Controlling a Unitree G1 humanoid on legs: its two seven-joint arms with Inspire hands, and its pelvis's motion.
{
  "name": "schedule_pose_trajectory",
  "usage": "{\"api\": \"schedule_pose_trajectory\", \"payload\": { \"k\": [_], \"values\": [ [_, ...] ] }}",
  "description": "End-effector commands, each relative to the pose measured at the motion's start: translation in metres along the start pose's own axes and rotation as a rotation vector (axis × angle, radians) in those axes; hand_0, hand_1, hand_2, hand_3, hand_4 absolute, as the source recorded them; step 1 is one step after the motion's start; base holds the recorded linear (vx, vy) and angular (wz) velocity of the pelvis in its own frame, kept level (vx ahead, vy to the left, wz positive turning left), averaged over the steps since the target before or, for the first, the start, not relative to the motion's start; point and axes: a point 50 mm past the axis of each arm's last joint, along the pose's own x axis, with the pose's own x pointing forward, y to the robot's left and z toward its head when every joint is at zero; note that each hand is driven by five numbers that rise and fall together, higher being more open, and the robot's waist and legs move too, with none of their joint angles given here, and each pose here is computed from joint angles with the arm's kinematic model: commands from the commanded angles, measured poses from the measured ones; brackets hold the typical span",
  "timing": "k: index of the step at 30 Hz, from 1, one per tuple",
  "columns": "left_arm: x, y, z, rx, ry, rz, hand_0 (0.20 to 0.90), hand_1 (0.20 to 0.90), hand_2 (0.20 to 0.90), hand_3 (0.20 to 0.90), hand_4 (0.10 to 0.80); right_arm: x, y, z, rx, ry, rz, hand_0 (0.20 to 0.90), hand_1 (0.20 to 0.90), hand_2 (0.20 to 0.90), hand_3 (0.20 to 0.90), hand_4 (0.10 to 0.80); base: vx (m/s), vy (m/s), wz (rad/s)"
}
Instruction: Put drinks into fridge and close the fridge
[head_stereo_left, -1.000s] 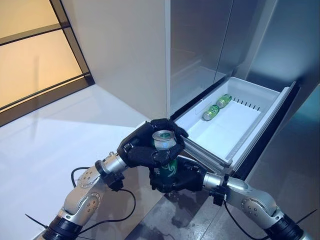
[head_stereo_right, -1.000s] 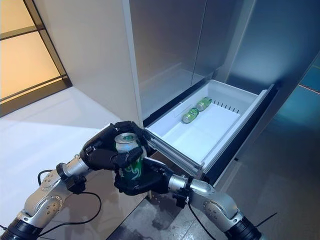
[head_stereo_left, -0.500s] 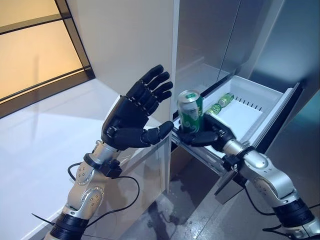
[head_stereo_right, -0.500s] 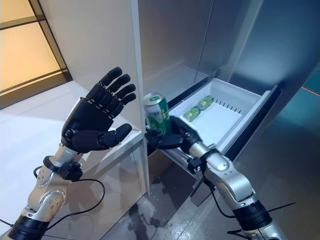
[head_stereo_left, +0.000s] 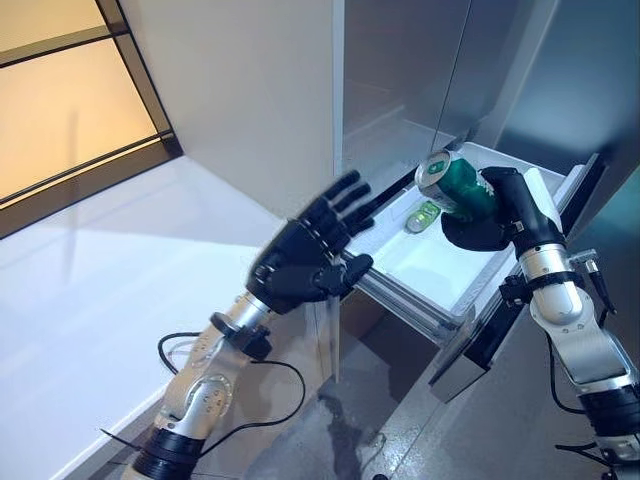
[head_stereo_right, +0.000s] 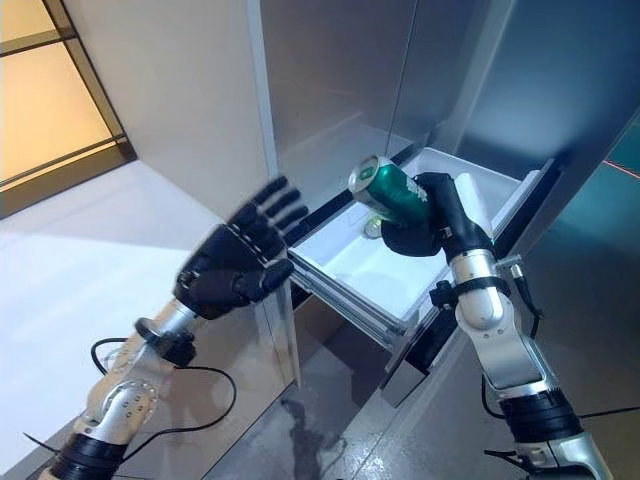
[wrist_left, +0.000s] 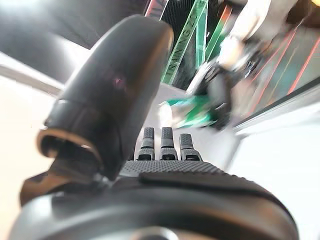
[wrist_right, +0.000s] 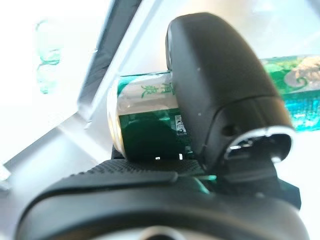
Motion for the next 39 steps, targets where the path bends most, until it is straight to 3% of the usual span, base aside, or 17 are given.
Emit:
{"api": "schedule_pose_trajectory", "payload": {
  "k": [1, 7, 10, 16, 21, 25, 31, 39],
  "values": [
    [0.008, -0.025, -0.034, -0.254, 0.135, -0.221, 0.900, 0.900, 0.900, 0.900, 0.800, 0.045, -0.094, 0.080, 0.024, -0.309, -0.360, 0.300, 0.300, 0.300, 0.200, 0.100, 0.036, 0.004, 0.18],
    [-0.027, -0.049, -0.124, -0.687, 0.516, -0.186, 0.900, 0.900, 0.900, 0.900, 0.800, 0.070, -0.110, 0.045, 0.039, -0.114, -0.330, 0.300, 0.300, 0.300, 0.200, 0.100, 0.043, -0.004, 0.12],
    [-0.047, -0.046, -0.149, -0.680, 0.626, -0.112, 0.900, 0.900, 0.900, 0.900, 0.800, 0.075, -0.109, 0.034, 0.014, -0.045, -0.294, 0.300, 0.300, 0.300, 0.200, 0.100, 0.037, -0.018, 0.16],
    [-0.118, 0.000, -0.195, -0.364, 0.907, 0.219, 0.900, 0.900, 0.900, 0.900, 0.800, 0.077, -0.085, 0.002, 0.003, 0.119, -0.148, 0.300, 0.300, 0.300, 0.200, 0.100, 0.040, -0.020, 0.07],
    [-0.171, 0.036, -0.200, -0.196, 1.042, 0.549, 0.900, 0.900, 0.900, 0.900, 0.800, 0.073, -0.065, -0.023, 0.023, 0.268, -0.039, 0.300, 0.300, 0.300, 0.200, 0.100, 0.068, -0.023, 0.07],
    [-0.202, 0.065, -0.186, 0.064, 1.166, 0.707, 0.900, 0.900, 0.900, 0.900, 0.800, 0.068, -0.054, -0.037, 0.010, 0.363, 0.010, 0.300, 0.300, 0.300, 0.200, 0.100, 0.047, -0.036, 0.01],
    [-0.261, 0.083, -0.159, 0.047, 1.291, 1.058, 0.900, 0.900, 0.900, 0.900, 0.800, 0.058, -0.050, -0.057, -0.029, 0.508, 0.046, 0.300, 0.300, 0.300, 0.200, 0.100, 0.027, -0.034, 0.01],
    [-0.283, 0.083, -0.148, -0.009, 1.238, 1.190, 0.900, 0.900, 0.900, 0.900, 0.800, 0.047, -0.068, -0.078, -0.086, 0.656, 0.089, 0.300, 0.300, 0.300, 0.200, 0.100, -0.043, 0.000, 0.12]
  ]
}}
